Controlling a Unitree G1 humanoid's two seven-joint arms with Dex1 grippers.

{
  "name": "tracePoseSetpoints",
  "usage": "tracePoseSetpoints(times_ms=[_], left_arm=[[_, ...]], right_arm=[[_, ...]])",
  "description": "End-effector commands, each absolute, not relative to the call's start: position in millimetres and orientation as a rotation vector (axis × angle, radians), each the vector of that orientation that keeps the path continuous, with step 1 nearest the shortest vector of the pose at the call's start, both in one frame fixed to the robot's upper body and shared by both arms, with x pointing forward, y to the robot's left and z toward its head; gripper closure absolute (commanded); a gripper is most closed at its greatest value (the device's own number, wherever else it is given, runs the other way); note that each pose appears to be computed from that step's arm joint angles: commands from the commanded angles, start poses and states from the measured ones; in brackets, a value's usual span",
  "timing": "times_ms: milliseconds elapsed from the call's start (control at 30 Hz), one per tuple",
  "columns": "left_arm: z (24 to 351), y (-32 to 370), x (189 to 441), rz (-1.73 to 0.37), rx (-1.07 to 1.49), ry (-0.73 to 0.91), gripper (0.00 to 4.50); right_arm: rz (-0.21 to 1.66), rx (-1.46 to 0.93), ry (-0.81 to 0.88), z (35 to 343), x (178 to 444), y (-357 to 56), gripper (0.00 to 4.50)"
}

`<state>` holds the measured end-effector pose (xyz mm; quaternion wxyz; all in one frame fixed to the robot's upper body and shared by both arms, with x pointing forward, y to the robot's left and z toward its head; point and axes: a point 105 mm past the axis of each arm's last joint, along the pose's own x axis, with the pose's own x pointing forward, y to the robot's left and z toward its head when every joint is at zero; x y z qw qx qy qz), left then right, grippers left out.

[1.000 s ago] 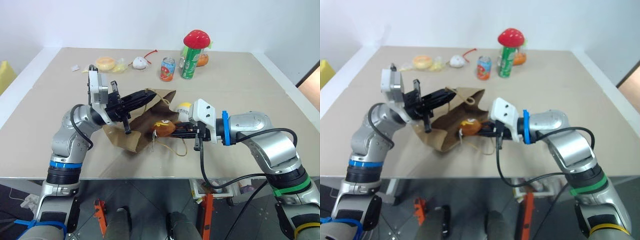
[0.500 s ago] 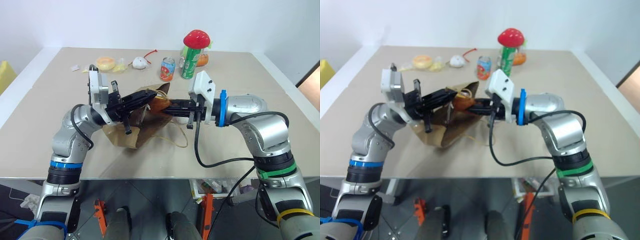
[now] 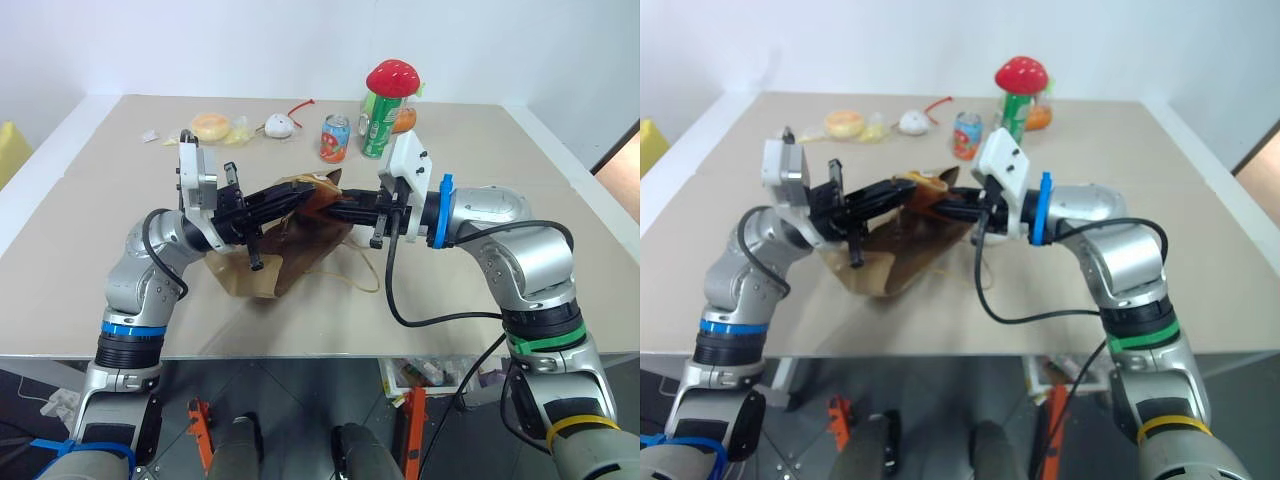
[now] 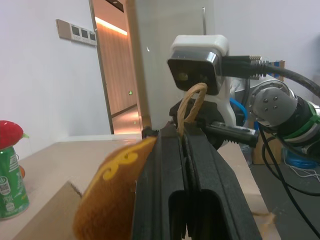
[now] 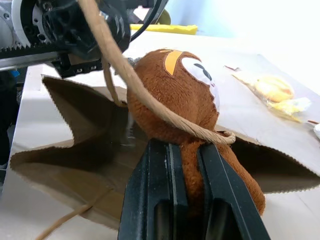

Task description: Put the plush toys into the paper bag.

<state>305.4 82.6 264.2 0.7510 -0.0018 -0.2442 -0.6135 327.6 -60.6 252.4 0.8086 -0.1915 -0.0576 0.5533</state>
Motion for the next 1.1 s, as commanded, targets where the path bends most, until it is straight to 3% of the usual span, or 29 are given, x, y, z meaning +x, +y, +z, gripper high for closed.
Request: tracePoseSetpoints(times_ms=[33, 233, 600, 767, 1100], left_arm=[[277.3, 85.5, 300.9, -1.331, 0.019, -0.601, 4.50], [277.6, 86.6, 301.1, -1.326, 0.020, -0.602, 4.50], [276.6, 86.9, 300.3, -1.334, 0.022, -0.596, 4.50], [275.4, 86.5, 300.7, -1.337, 0.020, -0.591, 4.50], [276.3, 85.1, 301.7, -1.344, 0.017, -0.592, 4.50]], right_arm=[[1.203, -0.427, -0.104, 245.6, 321.5, -59.5, 4.49], [1.210, -0.481, 0.013, 216.5, 315.7, -74.7, 4.49], [1.118, -0.455, -0.067, 246.4, 323.9, -99.6, 4.49], [1.167, -0.365, -0.122, 263.6, 308.2, -106.4, 4.49], [1.202, -0.366, -0.007, 233.8, 300.0, -105.0, 4.49]])
